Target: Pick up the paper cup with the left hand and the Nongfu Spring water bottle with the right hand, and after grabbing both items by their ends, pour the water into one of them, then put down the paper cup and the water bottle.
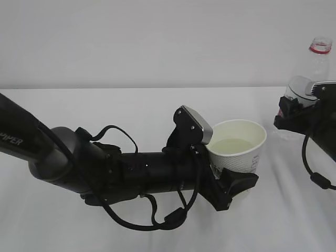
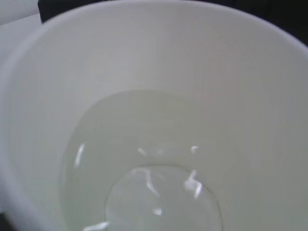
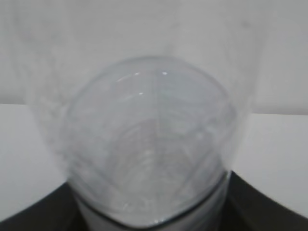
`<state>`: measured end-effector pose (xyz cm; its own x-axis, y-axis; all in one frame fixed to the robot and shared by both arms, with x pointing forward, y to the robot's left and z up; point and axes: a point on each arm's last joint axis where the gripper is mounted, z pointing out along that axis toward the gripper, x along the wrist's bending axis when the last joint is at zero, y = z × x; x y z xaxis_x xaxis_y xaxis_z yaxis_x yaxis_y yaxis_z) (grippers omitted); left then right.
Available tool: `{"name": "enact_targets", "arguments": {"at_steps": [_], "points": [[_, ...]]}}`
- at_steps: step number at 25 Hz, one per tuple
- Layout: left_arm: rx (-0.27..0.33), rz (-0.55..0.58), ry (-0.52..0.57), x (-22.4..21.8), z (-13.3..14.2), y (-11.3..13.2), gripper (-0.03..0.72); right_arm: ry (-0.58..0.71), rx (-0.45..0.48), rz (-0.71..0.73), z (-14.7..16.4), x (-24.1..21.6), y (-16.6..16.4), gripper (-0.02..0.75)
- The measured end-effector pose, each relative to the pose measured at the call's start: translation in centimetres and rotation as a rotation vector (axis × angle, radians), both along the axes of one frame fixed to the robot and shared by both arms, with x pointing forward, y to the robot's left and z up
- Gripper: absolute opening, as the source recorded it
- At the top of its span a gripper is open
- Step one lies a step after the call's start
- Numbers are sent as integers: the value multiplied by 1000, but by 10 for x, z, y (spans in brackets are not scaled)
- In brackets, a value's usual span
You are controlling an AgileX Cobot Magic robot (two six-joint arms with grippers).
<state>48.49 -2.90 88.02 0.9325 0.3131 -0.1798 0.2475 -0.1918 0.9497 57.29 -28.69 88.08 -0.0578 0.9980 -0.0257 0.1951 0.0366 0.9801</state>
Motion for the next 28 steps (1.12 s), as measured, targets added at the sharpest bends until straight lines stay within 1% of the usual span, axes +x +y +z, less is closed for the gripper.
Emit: {"name": "enact_targets", "arguments": {"at_steps": [7,15,23,28], "points": [[0,0,0,0,0,0,543,31,-1,0,-13,4,0,401],[0,0,0,0,0,0,543,35,1,2,-17,4,0,407],[0,0,0,0,0,0,543,34,2,1,-17,4,0,483],[0,0,0,0,0,0,543,30,3,1,-17,4,0,572]]}}
